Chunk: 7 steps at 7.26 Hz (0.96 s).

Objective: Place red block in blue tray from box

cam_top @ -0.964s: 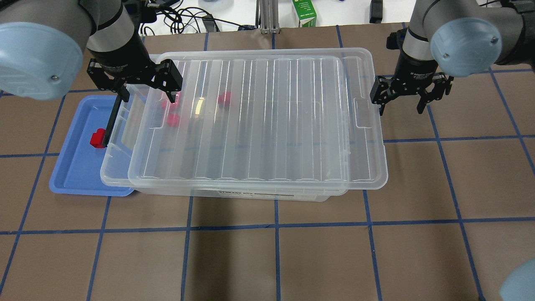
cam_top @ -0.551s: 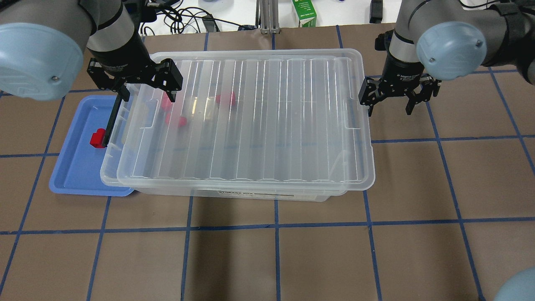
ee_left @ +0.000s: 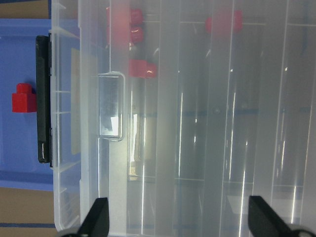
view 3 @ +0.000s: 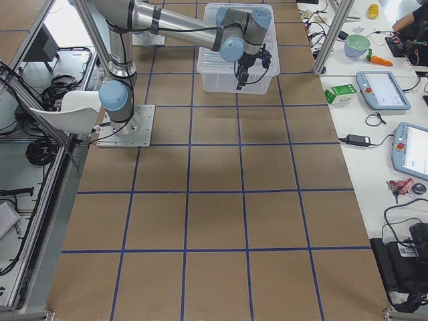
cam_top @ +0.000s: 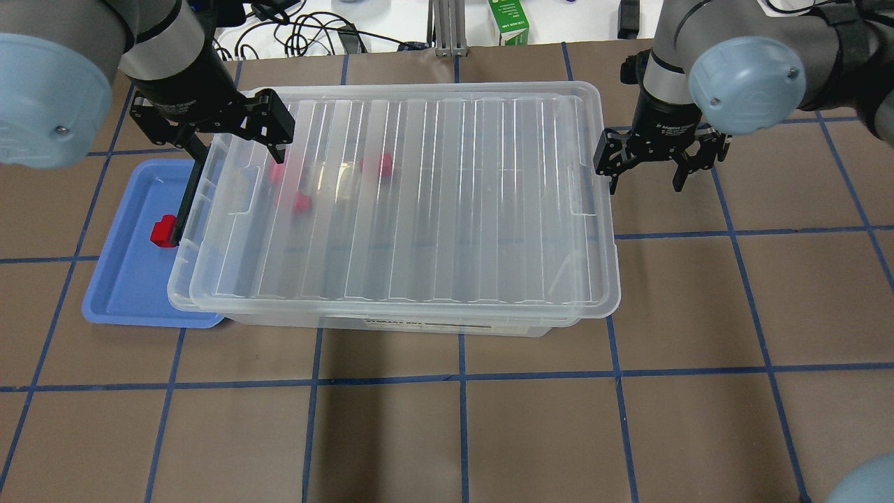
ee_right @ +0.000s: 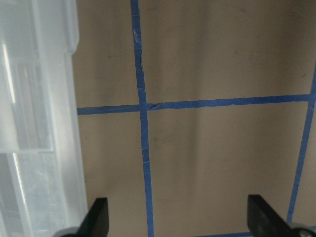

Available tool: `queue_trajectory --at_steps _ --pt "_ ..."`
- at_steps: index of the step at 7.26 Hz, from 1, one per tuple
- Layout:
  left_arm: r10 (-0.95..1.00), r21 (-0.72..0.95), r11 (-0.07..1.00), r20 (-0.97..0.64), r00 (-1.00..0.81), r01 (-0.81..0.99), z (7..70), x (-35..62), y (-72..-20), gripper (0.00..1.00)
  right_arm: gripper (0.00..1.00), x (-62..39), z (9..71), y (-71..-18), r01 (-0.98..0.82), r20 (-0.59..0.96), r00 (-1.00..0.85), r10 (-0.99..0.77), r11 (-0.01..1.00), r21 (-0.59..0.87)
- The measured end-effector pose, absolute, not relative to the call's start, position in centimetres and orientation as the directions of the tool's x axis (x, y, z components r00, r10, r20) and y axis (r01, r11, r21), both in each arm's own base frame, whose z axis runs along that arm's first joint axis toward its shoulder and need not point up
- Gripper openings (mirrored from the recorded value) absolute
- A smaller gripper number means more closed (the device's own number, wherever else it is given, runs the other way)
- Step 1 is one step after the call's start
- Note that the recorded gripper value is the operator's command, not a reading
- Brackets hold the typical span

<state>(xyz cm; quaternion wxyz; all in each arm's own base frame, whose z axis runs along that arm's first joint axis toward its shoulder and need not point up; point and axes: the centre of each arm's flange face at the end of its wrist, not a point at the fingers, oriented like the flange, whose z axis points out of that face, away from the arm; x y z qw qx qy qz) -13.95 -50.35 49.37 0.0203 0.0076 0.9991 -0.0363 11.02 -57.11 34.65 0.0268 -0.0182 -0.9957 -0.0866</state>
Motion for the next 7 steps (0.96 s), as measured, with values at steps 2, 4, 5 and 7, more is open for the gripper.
queue_trajectory --at_steps 2,4,5,7 --pt "0.012 -0.076 0.997 -0.038 -0.999 0.015 49.6 -13.9 -50.1 1.00 1.00 11.0 36.2 -57.5 0.031 0.058 -0.998 0.024 0.992 0.124" --pt "0.013 -0.074 0.997 -0.037 -0.999 0.015 49.5 -13.9 -50.1 1.00 1.00 10.8 41.7 -57.5 0.035 0.060 -0.998 0.033 0.999 0.022" --pt "0.012 -0.073 0.997 -0.037 -0.999 0.015 49.5 -13.9 -50.1 1.00 1.00 10.7 44.5 -57.1 0.042 0.051 -0.998 0.043 0.999 -0.029" --pt "0.012 -0.074 0.997 -0.042 -0.999 0.015 49.5 -13.9 -50.0 1.00 1.00 10.8 48.5 -55.0 0.043 0.043 -0.998 0.048 0.994 -0.096"
